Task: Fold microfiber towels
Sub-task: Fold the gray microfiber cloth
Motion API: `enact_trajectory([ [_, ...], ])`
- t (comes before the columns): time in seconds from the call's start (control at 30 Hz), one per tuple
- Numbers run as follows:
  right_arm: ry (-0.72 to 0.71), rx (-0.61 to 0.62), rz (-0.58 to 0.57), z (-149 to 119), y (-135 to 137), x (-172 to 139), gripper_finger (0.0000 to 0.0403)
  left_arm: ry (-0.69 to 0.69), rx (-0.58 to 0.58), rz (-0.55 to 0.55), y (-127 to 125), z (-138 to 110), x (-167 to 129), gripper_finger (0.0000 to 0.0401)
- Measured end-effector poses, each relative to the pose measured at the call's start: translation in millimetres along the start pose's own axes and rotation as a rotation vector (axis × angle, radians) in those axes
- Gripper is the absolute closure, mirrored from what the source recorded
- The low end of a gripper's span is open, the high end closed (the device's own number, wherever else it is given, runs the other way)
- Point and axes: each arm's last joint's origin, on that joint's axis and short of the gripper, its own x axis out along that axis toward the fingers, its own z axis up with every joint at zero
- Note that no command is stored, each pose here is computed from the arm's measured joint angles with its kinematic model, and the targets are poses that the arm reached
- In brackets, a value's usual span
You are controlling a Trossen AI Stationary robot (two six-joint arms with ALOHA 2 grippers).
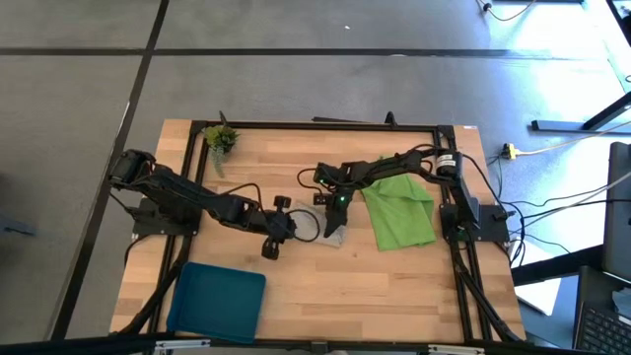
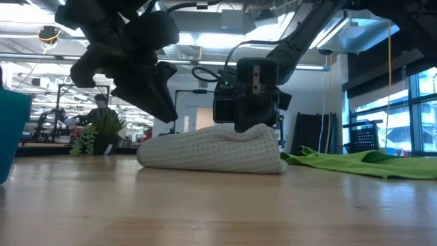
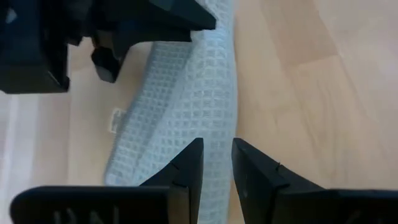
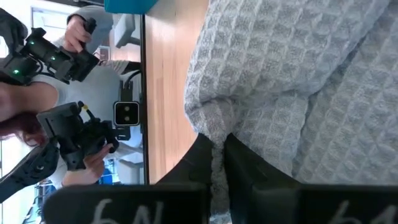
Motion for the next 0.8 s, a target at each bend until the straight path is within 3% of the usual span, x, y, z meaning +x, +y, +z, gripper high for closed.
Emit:
enact_trajectory([
  [0.2, 0.008, -0.009, 0.042, -0.2, 0.1, 0.4, 0.0381, 0.006, -0.045, -0.040, -2.4, -0.9, 2.3, 0.0323],
  [0.67, 0.014, 0.001, 0.081, 0.3, 2.0, 1.5, 0.0380, 0.037, -0.074, -0.003, -9.8, -4.9, 15.7, 0.0323],
  [0.8, 0.043, 0.013, 0.162, -1.3, -2.8, 5.9, 0.0381, 0.049, -0.064, -0.021, -17.4, -5.8, 12.0, 0.0323],
])
